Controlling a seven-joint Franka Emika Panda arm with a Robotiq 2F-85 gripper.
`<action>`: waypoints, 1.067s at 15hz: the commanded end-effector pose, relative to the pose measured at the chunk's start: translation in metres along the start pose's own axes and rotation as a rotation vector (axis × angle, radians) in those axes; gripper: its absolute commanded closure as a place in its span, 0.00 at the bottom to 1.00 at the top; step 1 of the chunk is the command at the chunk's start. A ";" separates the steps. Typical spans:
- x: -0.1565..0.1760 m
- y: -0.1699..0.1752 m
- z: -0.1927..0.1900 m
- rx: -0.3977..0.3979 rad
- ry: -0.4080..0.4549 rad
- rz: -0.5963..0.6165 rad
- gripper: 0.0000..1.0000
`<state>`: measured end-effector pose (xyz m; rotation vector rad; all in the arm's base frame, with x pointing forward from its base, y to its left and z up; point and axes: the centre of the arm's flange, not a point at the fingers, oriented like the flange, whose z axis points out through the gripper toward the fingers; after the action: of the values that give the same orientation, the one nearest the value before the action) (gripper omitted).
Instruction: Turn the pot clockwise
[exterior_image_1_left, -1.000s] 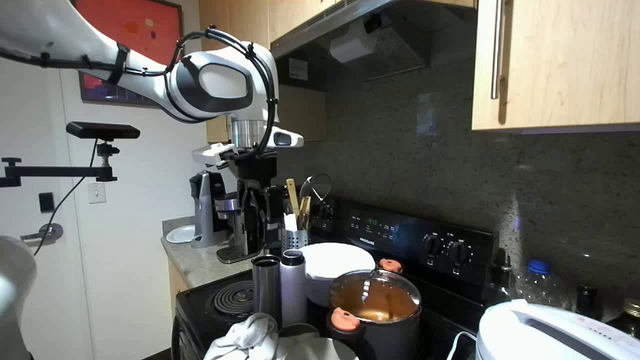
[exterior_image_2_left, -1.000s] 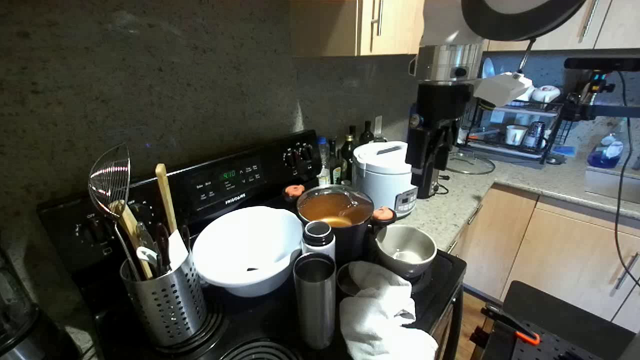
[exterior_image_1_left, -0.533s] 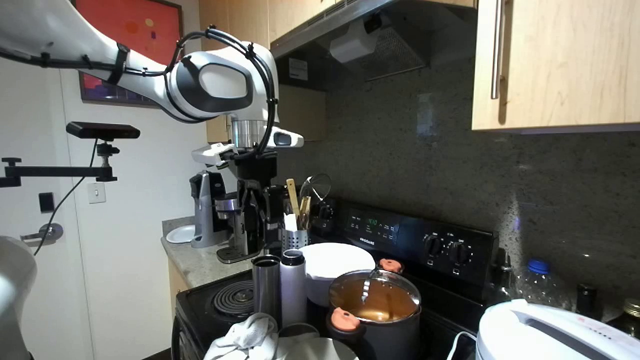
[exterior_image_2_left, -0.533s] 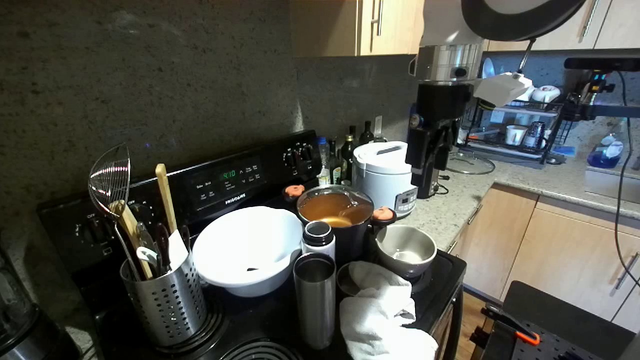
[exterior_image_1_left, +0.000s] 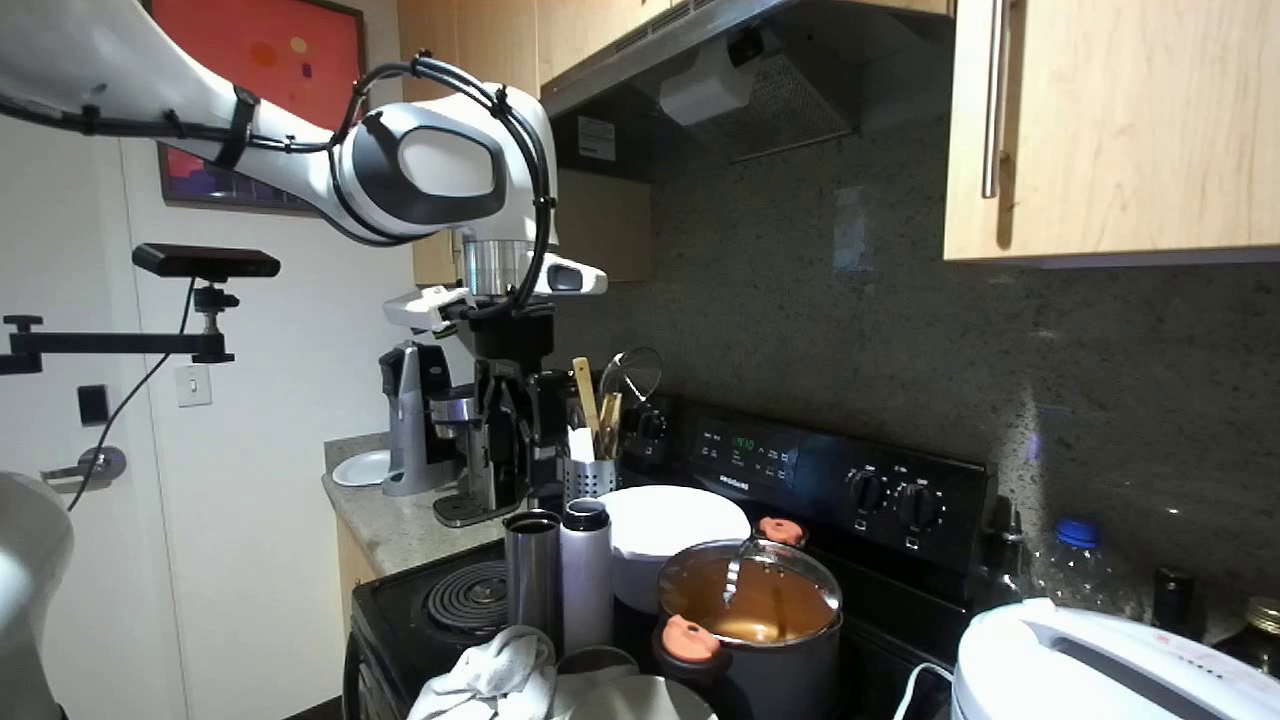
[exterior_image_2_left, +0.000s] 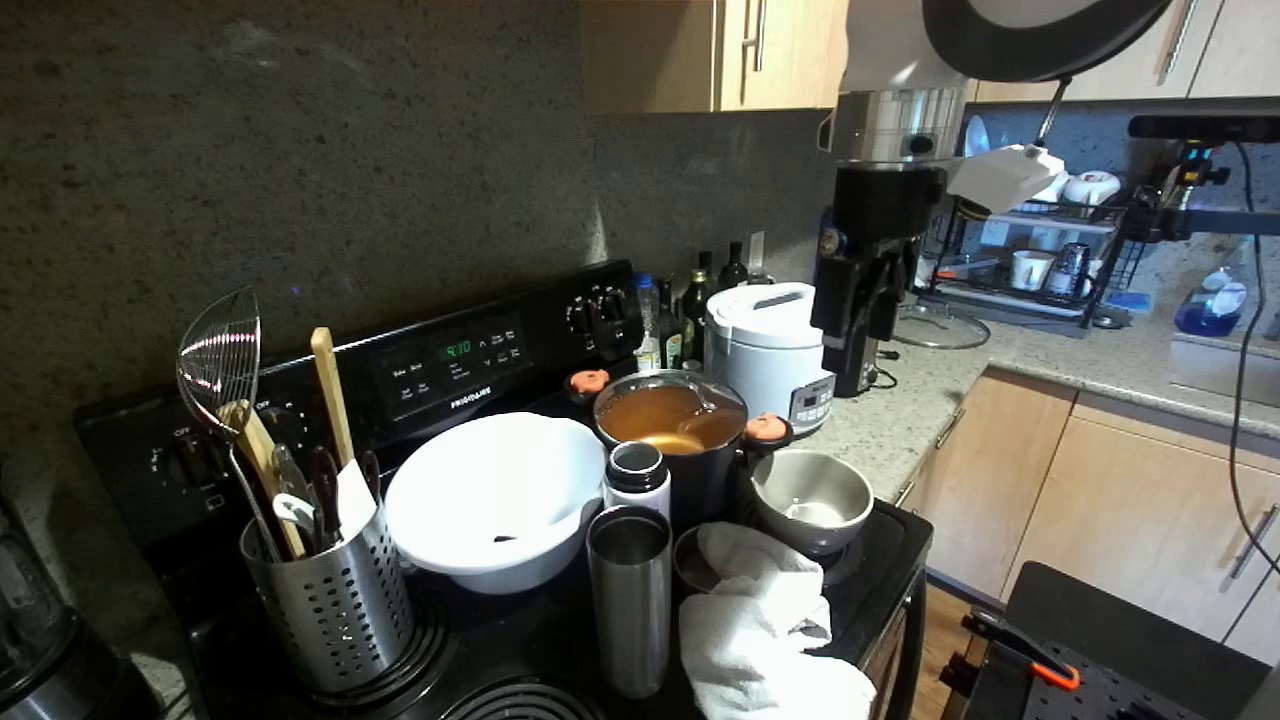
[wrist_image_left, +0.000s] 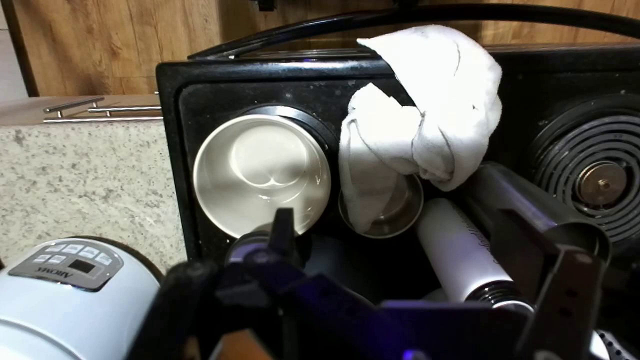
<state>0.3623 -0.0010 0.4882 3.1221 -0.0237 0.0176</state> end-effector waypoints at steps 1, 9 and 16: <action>0.015 0.008 0.002 -0.015 0.007 -0.032 0.00; 0.109 0.059 0.021 0.008 -0.015 -0.428 0.00; 0.158 0.097 0.058 0.037 -0.098 -0.826 0.00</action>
<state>0.4916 -0.0814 0.4398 2.9719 1.0376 -0.0895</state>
